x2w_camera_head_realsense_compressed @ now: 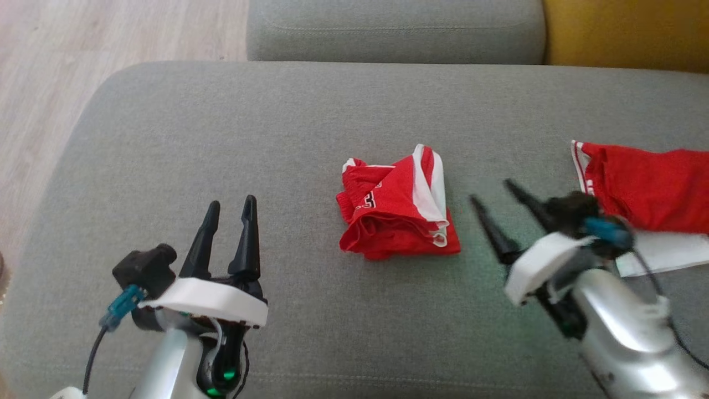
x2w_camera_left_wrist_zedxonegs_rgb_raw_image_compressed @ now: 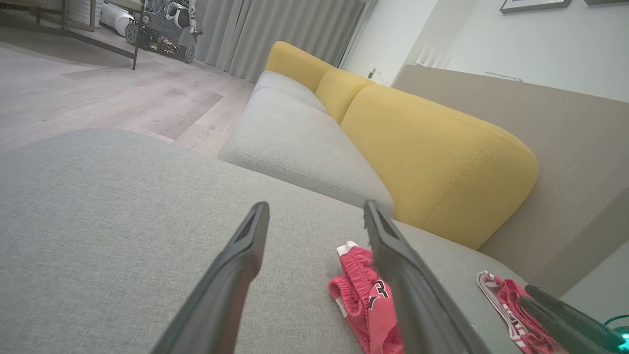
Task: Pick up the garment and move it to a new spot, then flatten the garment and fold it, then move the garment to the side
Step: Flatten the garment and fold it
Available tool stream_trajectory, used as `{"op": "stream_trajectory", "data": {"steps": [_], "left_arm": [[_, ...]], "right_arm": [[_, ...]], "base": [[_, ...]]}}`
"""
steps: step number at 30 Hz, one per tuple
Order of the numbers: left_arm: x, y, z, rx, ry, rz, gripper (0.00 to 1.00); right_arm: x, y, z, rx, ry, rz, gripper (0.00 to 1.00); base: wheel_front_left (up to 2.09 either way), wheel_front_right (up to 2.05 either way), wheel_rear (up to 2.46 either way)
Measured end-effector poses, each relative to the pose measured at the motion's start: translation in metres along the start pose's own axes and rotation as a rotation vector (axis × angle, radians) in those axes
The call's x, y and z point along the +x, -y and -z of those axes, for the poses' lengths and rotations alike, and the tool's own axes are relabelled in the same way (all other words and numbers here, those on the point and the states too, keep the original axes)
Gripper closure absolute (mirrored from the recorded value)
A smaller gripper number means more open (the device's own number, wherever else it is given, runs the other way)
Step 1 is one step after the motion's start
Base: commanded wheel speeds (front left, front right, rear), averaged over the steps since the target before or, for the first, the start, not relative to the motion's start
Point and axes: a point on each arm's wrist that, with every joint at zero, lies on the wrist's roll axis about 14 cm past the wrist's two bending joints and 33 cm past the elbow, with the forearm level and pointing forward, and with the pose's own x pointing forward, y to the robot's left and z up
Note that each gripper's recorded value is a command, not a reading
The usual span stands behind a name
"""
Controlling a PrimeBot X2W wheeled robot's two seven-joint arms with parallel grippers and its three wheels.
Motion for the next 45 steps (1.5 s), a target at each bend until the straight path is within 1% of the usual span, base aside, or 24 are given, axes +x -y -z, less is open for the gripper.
{"op": "stream_trajectory", "data": {"steps": [3,6,9,13,19,25,26,27,30,34,40,45], "left_arm": [[0.002,0.004,-0.001,0.0,0.005,0.008,0.0],[0.004,0.006,-0.001,-0.002,0.004,0.016,0.0],[0.005,0.008,0.001,-0.004,0.001,0.021,0.0],[0.006,0.011,0.004,-0.008,-0.008,0.035,0.0],[0.001,0.01,0.013,-0.014,-0.034,0.037,0.0],[0.0,0.009,0.017,-0.016,-0.047,0.034,0.0],[0.0,0.009,0.018,-0.017,-0.047,0.033,0.0],[0.0,0.009,0.018,-0.017,-0.048,0.032,0.0],[0.0,0.007,0.02,-0.017,-0.054,0.028,0.0],[0.003,0.004,0.024,-0.017,-0.066,0.018,0.0],[0.005,-0.007,0.03,-0.016,-0.084,-0.007,0.0],[0.007,-0.016,0.03,-0.009,-0.085,-0.031,0.0]], "right_arm": [[-0.014,0.026,-0.013,0.021,0.074,0.09,0.0],[-0.028,0.045,-0.021,0.03,0.142,0.172,0.0],[-0.041,0.054,-0.017,0.034,0.172,0.243,0.0],[-0.056,0.055,-0.005,0.045,0.188,0.322,0.0],[-0.073,0.055,0.013,0.063,0.168,0.395,0.0],[-0.076,0.061,0.008,0.052,0.182,0.422,0.0],[-0.075,0.062,0.008,0.052,0.186,0.425,0.64],[-0.075,0.063,0.008,0.053,0.188,0.427,1.0],[-0.07,0.059,0.014,0.055,0.166,0.41,1.0],[-0.051,0.053,0.024,0.063,0.126,0.37,1.0],[-0.012,0.028,0.034,0.073,0.075,0.25,1.0],[0.011,0.002,0.051,0.093,0.0,0.152,1.0]], "base": [[0.0,0.0,0.0],[0.0,0.0,0.0],[0.0,0.0,0.0],[0.0,0.0,0.0],[0.0,0.0,0.0],[0.0,0.0,0.0],[0.0,0.0,0.0],[0.0,0.0,0.0],[0.0,0.0,0.0],[0.0,0.0,0.0],[0.0,0.0,0.0],[0.0,0.0,0.0]]}}
